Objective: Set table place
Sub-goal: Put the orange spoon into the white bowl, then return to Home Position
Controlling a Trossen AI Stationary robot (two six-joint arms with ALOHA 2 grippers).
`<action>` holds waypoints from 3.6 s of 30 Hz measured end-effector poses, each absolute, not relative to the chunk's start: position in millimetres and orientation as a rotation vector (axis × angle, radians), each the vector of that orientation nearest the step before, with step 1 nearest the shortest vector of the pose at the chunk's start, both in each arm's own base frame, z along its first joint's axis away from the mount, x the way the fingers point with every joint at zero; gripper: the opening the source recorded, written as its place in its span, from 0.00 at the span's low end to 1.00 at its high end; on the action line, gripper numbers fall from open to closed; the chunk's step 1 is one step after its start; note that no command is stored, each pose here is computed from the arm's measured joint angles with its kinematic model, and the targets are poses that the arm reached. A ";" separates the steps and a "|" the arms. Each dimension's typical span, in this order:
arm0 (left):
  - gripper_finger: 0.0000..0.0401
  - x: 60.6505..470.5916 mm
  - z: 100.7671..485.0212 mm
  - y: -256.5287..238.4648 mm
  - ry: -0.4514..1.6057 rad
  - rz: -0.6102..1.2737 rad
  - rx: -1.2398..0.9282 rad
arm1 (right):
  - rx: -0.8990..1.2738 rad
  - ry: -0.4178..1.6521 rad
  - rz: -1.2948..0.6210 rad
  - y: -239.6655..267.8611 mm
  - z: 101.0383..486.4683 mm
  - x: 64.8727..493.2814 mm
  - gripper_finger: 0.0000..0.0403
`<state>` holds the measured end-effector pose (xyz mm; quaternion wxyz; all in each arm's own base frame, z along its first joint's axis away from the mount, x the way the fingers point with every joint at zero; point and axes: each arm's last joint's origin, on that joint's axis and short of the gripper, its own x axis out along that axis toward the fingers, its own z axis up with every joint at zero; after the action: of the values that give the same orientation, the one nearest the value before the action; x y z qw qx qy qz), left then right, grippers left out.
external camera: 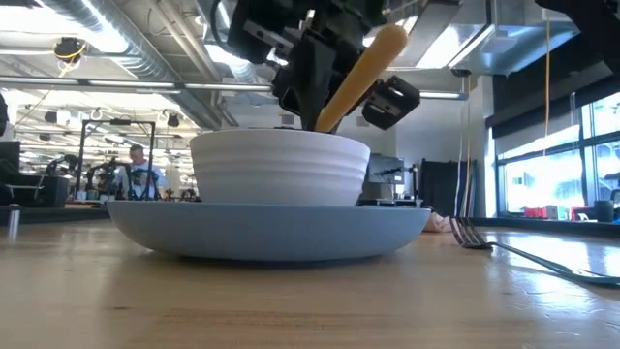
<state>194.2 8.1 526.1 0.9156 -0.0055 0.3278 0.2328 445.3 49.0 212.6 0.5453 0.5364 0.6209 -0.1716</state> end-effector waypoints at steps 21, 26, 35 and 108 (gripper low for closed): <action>0.21 194.4 526.1 8.0 0.675 0.481 -0.012 | 1.299 1.509 -0.361 51.3 180.1 451.8 0.10; 0.21 194.4 526.0 8.0 0.674 0.480 -0.014 | 1.284 1.459 -0.356 50.5 178.6 456.5 0.10; 0.21 195.7 524.8 3.4 0.711 0.296 -0.008 | 1.258 1.423 -0.388 48.8 177.5 458.0 0.23; 0.21 -38.5 556.2 4.9 0.207 0.027 -0.374 | 0.520 0.429 0.016 5.7 556.5 95.1 0.26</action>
<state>-38.5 4.9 556.2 0.9771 -0.1856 0.1029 0.0134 95.1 5.7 556.5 0.9437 0.2551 0.2104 0.0077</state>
